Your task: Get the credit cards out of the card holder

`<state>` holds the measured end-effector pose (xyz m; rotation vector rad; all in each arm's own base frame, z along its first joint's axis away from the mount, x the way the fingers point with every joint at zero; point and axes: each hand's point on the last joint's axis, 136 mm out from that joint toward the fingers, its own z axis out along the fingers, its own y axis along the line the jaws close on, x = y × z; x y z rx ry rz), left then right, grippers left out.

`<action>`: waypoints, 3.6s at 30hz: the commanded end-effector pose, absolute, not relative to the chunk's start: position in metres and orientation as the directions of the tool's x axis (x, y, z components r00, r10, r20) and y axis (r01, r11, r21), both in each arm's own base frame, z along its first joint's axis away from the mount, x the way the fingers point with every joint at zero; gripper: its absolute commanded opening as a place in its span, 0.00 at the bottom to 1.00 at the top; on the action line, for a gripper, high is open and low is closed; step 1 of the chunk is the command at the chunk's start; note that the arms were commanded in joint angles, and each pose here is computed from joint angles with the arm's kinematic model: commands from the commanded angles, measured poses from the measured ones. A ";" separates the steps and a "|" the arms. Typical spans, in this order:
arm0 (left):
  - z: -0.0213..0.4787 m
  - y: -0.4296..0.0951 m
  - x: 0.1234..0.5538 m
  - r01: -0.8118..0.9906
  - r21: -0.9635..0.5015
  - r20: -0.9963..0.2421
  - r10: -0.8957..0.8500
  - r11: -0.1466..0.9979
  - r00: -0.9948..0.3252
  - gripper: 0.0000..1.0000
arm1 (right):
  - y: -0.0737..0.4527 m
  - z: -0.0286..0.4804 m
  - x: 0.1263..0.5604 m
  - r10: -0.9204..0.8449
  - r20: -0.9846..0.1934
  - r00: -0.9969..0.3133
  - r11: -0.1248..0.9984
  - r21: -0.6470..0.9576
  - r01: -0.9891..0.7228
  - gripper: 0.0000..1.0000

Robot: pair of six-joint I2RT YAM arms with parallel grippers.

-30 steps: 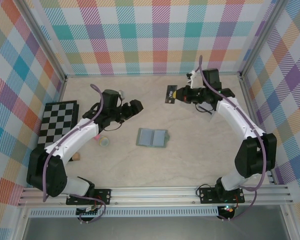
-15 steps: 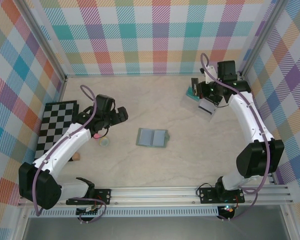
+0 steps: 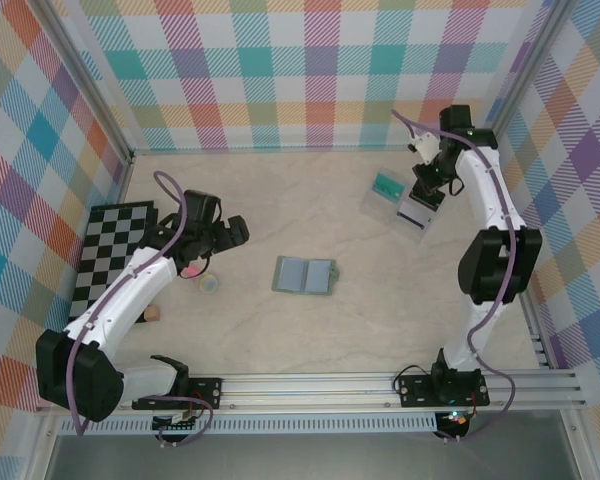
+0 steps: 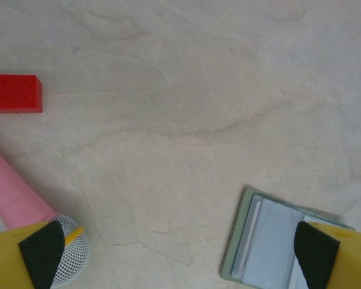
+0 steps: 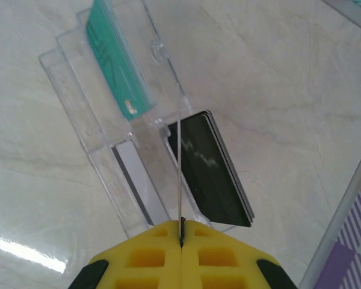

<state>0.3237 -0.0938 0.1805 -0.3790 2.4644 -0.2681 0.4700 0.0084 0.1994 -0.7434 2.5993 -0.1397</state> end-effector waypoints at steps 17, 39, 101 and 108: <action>0.155 -0.108 0.343 -0.252 -0.346 -0.402 -0.385 0.904 -0.830 1.00 | -0.017 0.183 0.475 -0.710 -0.187 -0.679 0.703 -0.253 -0.665 0.00; 0.146 -0.115 0.344 -0.256 -0.356 -0.361 -0.385 0.899 -0.850 1.00 | -0.017 0.153 0.473 -0.757 -0.131 -0.640 0.651 -0.222 -0.725 0.05; 0.111 -0.197 0.295 -0.135 -0.495 -0.191 -0.259 0.858 -0.947 0.94 | 0.263 0.147 0.319 -0.072 -0.282 -0.957 0.805 0.549 -0.223 0.22; 0.094 -0.212 0.293 -0.153 -0.509 -0.149 -0.261 0.847 -0.954 0.84 | 0.301 0.110 0.287 -0.102 -0.143 -0.984 0.817 0.553 -0.165 0.30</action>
